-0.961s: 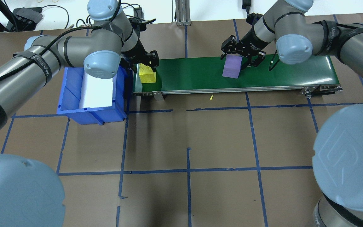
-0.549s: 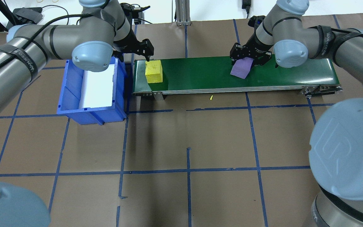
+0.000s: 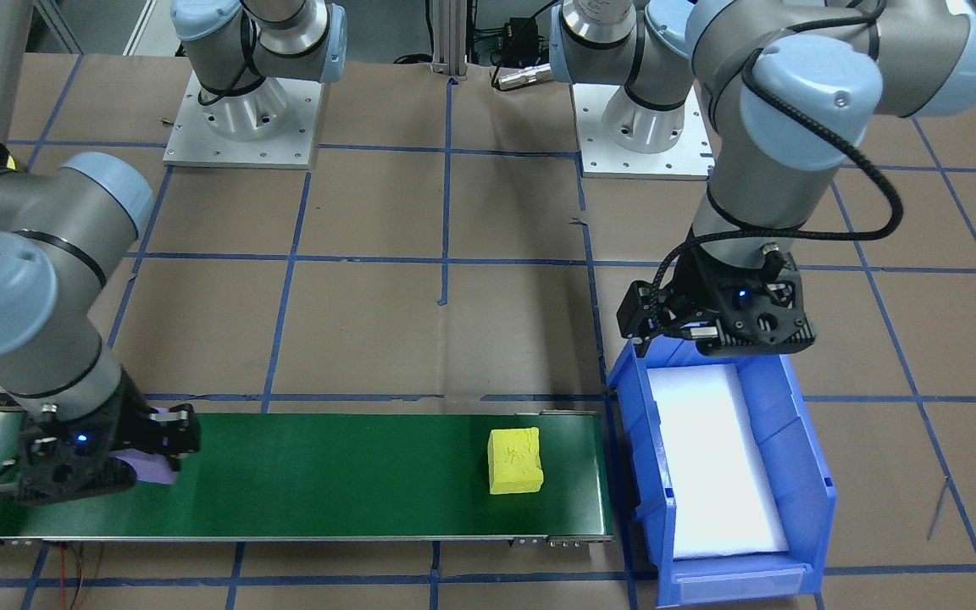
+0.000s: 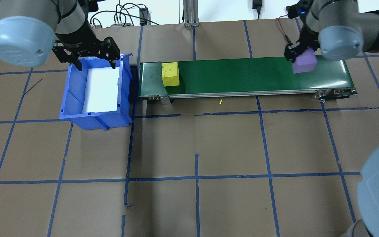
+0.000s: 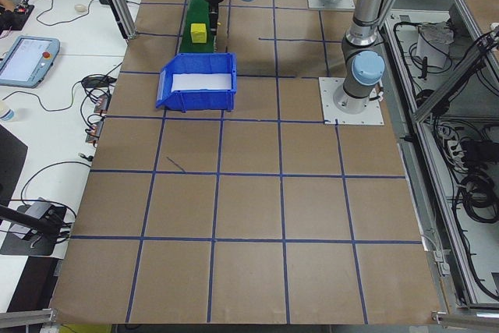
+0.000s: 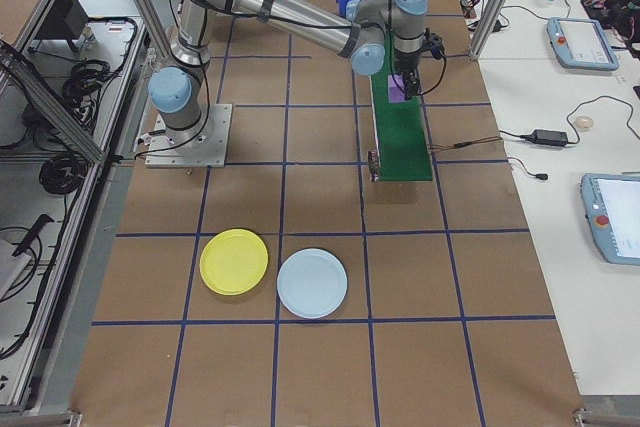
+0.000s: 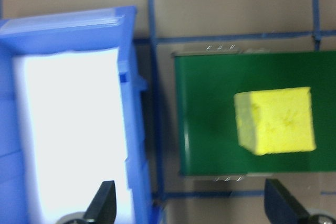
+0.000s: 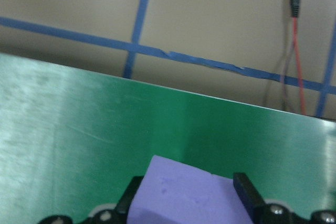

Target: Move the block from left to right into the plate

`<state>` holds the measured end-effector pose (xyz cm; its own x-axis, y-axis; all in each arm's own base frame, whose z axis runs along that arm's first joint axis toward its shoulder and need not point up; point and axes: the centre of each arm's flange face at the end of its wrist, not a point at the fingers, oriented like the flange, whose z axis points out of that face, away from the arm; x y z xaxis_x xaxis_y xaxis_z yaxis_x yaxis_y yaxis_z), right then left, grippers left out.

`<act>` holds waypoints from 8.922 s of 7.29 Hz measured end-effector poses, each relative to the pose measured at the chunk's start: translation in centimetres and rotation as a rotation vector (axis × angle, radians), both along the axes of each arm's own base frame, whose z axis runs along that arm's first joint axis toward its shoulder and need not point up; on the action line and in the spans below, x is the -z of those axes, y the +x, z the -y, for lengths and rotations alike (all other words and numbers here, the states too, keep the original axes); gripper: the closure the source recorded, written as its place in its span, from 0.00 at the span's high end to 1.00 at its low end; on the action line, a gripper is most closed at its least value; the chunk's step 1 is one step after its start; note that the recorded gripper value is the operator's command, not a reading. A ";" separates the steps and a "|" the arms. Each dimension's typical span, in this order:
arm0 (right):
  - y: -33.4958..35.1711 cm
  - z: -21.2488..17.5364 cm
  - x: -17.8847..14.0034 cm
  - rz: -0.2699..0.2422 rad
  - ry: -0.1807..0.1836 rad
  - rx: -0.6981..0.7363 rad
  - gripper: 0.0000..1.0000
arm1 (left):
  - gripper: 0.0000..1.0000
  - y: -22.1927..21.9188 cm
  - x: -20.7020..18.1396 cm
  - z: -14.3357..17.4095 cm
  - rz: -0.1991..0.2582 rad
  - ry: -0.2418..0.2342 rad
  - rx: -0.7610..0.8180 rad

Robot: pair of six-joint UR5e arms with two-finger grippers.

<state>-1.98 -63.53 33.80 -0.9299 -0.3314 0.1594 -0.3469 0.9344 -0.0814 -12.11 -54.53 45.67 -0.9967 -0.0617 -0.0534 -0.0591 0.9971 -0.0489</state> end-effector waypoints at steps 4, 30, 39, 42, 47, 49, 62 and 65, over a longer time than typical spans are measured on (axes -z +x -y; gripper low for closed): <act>-27.2 -12.9 1.8 -0.034 0.156 -0.149 0.31 | 1.00 0.3 -4.1 -5.4 -0.027 0.033 0.003; 12.2 1.3 3.8 0.422 0.052 0.412 0.99 | 1.00 0.4 -4.7 -6.0 -0.032 0.022 -0.007; 8.4 1.7 6.1 0.142 0.026 0.243 0.50 | 1.00 0.4 -4.8 -6.1 -0.027 0.026 -0.006; -3.5 -0.5 3.5 -0.044 0.058 0.096 0.50 | 1.00 0.4 -4.7 -6.1 -0.027 0.027 -0.006; -36.2 -20.9 3.5 0.042 0.257 0.195 0.51 | 1.00 0.4 -4.6 -6.1 -0.023 0.029 -0.003; -42.4 -30.7 6.3 0.137 0.306 0.308 0.51 | 1.00 0.4 -4.6 -6.1 -0.022 0.030 -0.002; -23.1 -16.1 -2.7 0.120 0.044 0.087 0.97 | 1.00 0.2 -4.6 -6.1 -0.030 0.029 -0.003; -2.8 -11.9 -13.2 0.116 -0.051 0.030 0.96 | 1.00 0.2 -4.6 -6.1 -0.031 0.029 -0.003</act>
<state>-4.82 -51.67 47.04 -0.9525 -0.2973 0.0659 -0.3042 0.9378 -0.1672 -11.90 -48.39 50.29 -0.9977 -0.0639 -0.0243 -0.0635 0.9978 -0.0181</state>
